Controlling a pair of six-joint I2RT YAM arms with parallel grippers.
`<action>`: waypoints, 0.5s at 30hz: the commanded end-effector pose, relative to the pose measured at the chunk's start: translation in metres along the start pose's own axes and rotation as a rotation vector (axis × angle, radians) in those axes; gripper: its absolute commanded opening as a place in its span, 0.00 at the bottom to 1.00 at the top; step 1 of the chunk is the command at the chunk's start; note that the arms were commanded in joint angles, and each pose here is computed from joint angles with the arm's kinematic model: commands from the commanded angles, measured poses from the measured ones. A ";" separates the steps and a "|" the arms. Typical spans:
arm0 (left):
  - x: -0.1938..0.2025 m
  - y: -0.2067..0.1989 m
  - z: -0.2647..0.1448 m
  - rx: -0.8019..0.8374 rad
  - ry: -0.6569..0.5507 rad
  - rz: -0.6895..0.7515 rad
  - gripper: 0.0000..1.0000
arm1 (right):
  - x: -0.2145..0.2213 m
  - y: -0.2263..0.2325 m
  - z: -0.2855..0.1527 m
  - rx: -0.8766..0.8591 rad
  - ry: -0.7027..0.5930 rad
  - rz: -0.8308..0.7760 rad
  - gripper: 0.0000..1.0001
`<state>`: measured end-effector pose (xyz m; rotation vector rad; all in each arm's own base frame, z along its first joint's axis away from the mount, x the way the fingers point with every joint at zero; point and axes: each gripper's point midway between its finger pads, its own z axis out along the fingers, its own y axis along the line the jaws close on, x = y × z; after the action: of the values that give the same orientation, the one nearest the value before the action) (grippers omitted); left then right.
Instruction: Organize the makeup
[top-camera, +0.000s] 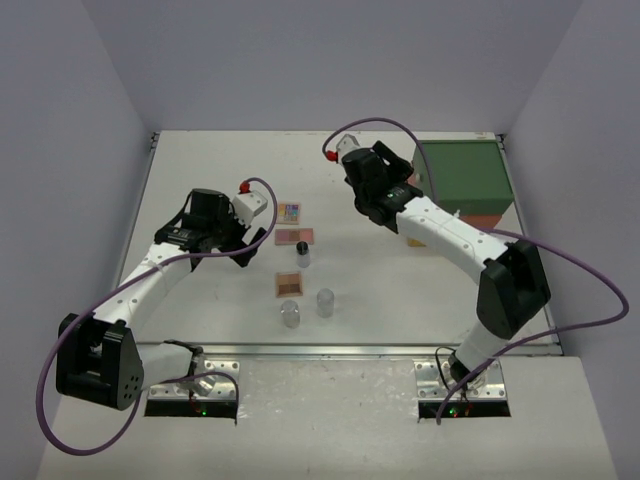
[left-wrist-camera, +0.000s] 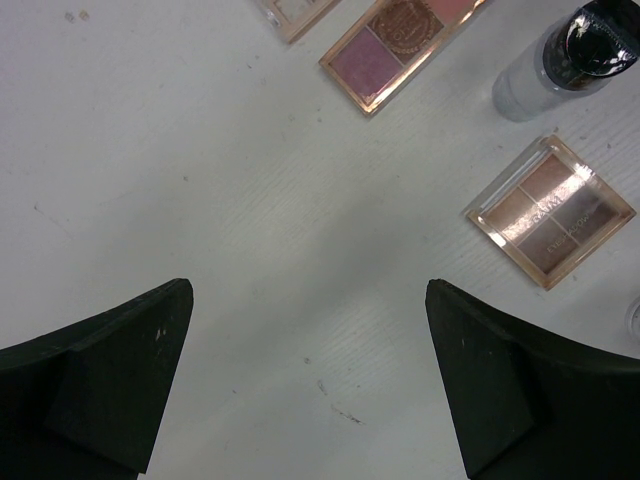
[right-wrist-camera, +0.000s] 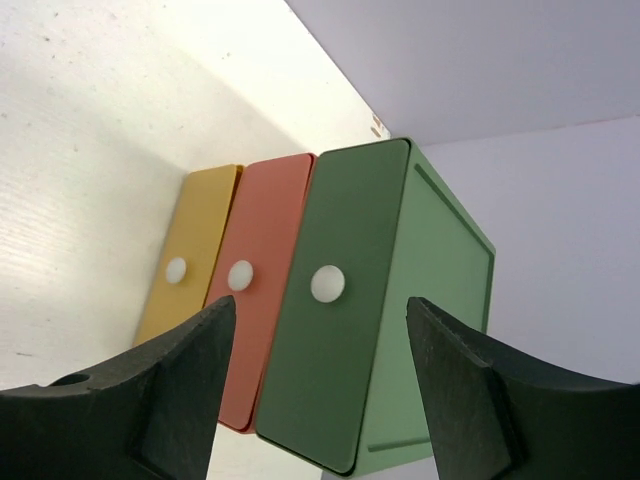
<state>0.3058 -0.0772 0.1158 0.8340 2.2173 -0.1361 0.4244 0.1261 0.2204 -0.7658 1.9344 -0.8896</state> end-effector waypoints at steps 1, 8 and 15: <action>-0.014 0.009 -0.006 -0.022 -0.057 0.013 1.00 | 0.007 0.019 0.017 0.007 0.033 -0.036 0.68; -0.009 0.009 -0.002 -0.022 -0.050 0.011 1.00 | 0.015 0.060 0.040 -0.048 0.077 -0.162 0.58; -0.005 0.009 -0.001 -0.021 -0.044 0.016 1.00 | 0.031 0.060 0.057 0.018 0.171 -0.214 0.58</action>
<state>0.3067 -0.0733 0.1147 0.8291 2.2186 -0.1273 0.4380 0.1310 0.1151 -1.0403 2.0442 -1.0405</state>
